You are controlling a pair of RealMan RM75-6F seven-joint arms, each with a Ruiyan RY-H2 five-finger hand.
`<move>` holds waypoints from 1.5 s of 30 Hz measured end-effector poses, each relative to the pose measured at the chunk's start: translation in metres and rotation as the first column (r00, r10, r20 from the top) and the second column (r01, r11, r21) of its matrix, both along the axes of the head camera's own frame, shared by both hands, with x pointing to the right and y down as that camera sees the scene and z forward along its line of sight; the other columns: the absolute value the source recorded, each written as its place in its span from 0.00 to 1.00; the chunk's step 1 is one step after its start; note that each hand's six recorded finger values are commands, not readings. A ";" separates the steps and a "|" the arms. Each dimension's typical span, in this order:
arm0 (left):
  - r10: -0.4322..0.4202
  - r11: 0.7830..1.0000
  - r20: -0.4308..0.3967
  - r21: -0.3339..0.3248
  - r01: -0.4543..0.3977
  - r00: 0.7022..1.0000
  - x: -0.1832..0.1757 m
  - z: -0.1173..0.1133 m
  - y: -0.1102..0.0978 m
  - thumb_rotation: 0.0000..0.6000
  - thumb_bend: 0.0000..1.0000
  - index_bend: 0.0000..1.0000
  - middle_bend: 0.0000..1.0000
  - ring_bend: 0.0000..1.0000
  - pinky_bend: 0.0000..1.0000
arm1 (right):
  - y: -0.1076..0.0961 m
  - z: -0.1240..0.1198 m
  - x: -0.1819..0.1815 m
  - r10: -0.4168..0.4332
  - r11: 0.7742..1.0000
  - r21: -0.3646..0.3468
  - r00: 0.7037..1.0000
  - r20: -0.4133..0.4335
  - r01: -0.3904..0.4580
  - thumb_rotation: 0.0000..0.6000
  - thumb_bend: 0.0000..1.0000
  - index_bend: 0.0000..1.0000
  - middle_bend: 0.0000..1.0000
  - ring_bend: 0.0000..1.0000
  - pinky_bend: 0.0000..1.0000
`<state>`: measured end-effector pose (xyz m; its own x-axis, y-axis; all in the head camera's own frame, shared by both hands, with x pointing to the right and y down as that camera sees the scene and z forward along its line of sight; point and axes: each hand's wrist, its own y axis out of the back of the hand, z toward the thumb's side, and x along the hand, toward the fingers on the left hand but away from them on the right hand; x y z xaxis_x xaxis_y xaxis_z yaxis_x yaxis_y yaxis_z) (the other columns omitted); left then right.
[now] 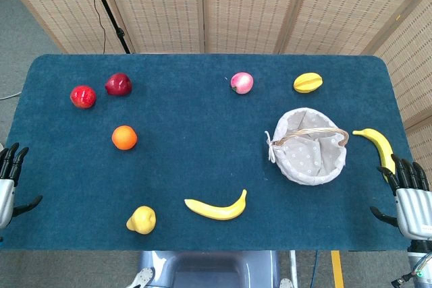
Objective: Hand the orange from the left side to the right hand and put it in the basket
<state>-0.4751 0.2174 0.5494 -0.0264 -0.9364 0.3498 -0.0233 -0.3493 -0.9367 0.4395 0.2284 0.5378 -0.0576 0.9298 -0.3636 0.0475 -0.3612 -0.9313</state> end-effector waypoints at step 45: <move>0.006 0.992 -0.092 -0.122 -0.018 0.996 0.008 0.128 -0.093 1.00 0.00 0.07 0.00 0.00 0.00 | 0.000 -0.011 0.006 0.014 1.000 0.023 0.999 0.039 -0.015 1.00 0.00 0.22 0.04 0.00 0.00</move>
<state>-0.4670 0.1241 0.6776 0.0219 -0.8862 0.4627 -0.1019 -0.4624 -0.8808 0.4454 0.2282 0.5267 -0.0571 0.9371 -0.3444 0.0886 -0.3388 -0.9367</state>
